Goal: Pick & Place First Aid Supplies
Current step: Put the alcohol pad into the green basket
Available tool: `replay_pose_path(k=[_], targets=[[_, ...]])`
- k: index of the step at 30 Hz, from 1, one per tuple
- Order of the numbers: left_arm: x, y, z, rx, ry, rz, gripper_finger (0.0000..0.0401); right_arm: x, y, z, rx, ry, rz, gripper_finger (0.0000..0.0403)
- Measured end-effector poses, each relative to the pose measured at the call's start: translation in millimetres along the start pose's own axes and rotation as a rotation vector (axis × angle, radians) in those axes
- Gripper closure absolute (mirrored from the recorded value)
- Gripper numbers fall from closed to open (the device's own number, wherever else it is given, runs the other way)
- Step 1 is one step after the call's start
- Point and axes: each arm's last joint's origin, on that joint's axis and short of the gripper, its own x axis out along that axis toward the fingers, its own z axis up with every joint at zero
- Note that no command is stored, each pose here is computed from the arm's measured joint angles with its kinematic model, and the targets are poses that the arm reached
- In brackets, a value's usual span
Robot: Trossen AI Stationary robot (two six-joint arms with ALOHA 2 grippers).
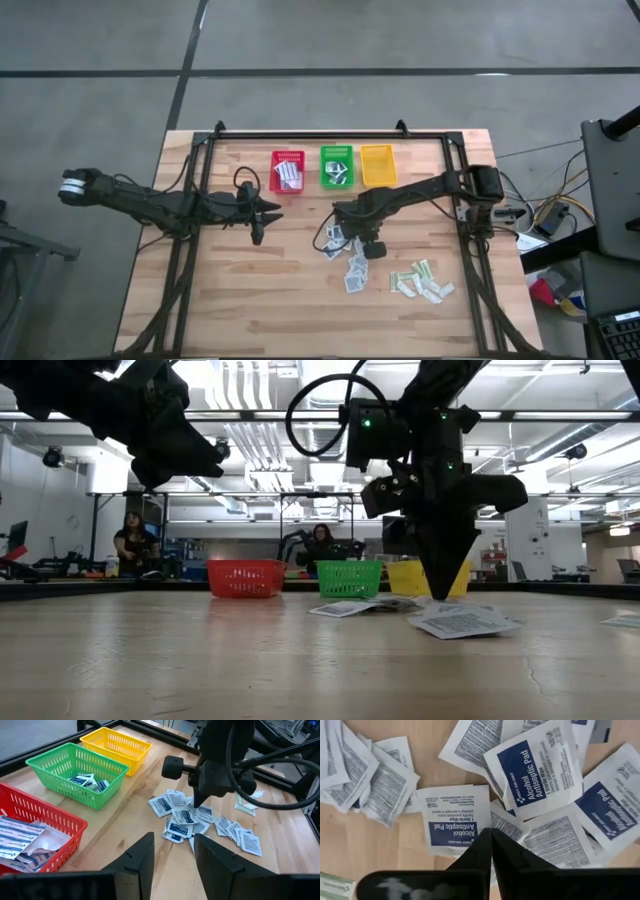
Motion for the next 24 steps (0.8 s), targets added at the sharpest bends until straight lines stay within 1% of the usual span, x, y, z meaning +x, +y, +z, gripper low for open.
replay_pose_path(k=[4, 9, 17, 20, 24], targets=[[0, 0, 0, 0.001, 0.001, 0.000, 0.0268, -1, 0, -1, -0.003, 0.011, -0.001, 0.0394], [0, 0, 0, 0.000, 0.000, 0.000, 0.0268, -1, -3, -4, -0.003, 0.040, -0.074, 0.0395], [0, 0, 0, 0.000, 0.001, 0.000, 0.0268, -8, -3, -8, 0.018, 0.060, -0.063, 0.0395], [0, 0, 0, 0.000, 0.000, 0.000, 0.0268, -16, -1, -12, 0.018, 0.066, -0.048, 0.0395], [0, 0, 0, 0.000, 0.000, 0.000, 0.0268, -31, 2, -16, 0.019, 0.034, -0.024, 0.0395]])
